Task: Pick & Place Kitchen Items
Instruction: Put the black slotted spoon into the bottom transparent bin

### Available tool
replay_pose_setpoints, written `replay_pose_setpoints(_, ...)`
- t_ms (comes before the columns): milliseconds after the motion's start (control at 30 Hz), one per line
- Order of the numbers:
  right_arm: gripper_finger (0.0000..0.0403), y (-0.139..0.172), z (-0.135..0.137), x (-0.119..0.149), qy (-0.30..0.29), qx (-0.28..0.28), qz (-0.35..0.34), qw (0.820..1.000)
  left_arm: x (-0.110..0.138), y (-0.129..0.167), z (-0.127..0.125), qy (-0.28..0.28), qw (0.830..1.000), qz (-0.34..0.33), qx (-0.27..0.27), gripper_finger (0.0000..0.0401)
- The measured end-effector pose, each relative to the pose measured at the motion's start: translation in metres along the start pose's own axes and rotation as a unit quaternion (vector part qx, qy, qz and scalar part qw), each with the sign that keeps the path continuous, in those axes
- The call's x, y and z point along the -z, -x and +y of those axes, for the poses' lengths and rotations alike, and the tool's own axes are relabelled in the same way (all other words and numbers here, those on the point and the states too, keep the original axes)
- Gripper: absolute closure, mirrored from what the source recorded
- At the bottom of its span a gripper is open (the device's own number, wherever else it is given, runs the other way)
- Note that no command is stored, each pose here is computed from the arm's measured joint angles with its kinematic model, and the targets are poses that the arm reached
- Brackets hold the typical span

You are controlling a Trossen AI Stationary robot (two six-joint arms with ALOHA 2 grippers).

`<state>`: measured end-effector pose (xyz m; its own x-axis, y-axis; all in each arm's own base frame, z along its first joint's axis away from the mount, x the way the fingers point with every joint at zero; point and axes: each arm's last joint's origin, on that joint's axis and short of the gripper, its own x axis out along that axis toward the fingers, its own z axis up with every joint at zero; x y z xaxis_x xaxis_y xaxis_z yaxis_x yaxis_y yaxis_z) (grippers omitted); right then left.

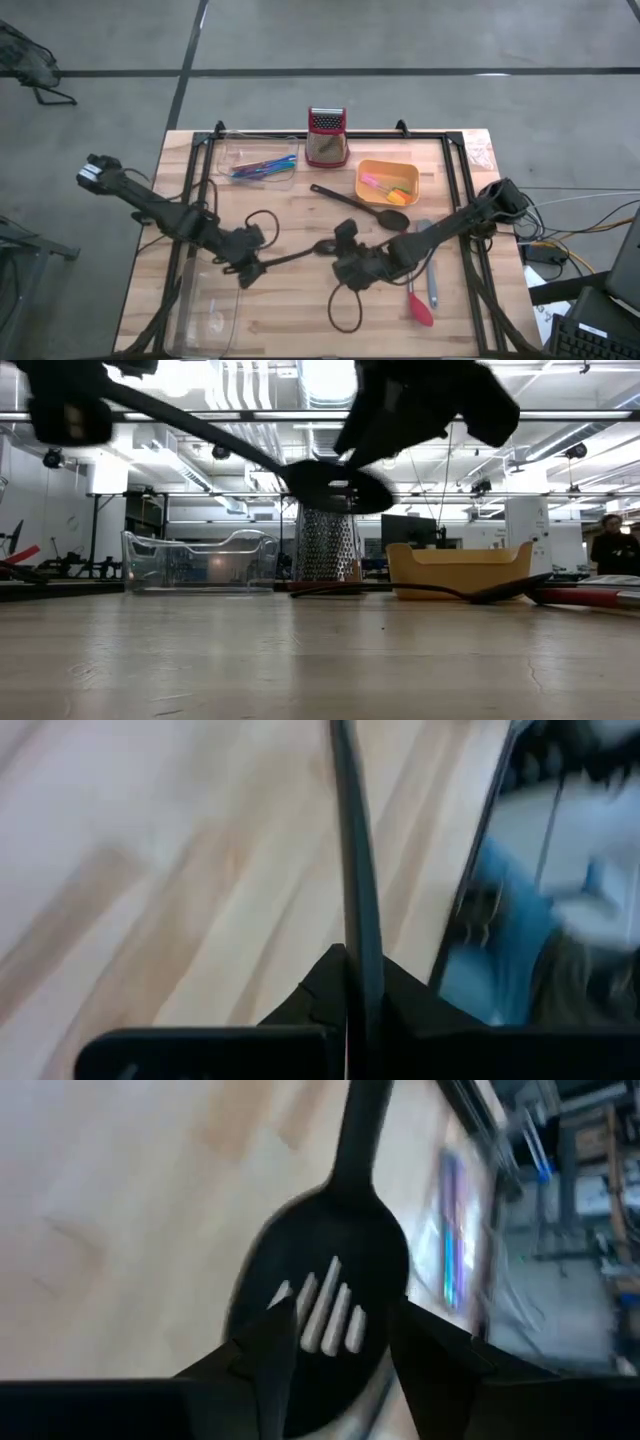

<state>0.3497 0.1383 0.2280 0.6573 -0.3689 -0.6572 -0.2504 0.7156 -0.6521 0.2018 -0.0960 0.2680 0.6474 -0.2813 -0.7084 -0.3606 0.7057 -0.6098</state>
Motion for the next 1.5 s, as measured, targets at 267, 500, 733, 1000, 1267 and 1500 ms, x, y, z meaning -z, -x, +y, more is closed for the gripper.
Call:
replay_pose_setpoints(267,0.0231,0.008,0.001,-0.005,-0.004,0.002,-0.021,1.0,0.016,0.048,-0.009,0.038,0.994,0.1,0.032,0.0381)
replay_pose_setpoints(500,0.0223,0.007,0.002,-0.003,-0.007,0.001,-0.019,1.0,0.034,0.093,-0.004,0.157,0.958,0.238,-0.036,0.0381)
replay_pose_setpoints(733,0.0231,0.006,0.002,-0.004,-0.012,0.001,-0.021,1.0,0.029,0.14,-0.02,0.209,0.941,0.263,-0.043,0.0381)
replay_pose_setpoints(1000,0.0258,0.004,-0.001,-0.004,-0.015,0.004,-0.025,1.0,0.025,0.158,-0.041,0.214,0.9,0.371,-0.081,0.0381)
replay_pose_setpoints(1267,0.0282,-0.004,-0.007,-0.003,-0.021,-0.018,-0.045,0.999,0.025,0.166,-0.057,0.176,0.879,0.431,-0.105,0.0381)
replay_pose_setpoints(1500,0.03,-0.008,-0.011,-0.002,-0.02,-0.027,-0.046,0.998,0.04,0.137,-0.059,0.081,0.856,0.5,-0.101,0.0376)
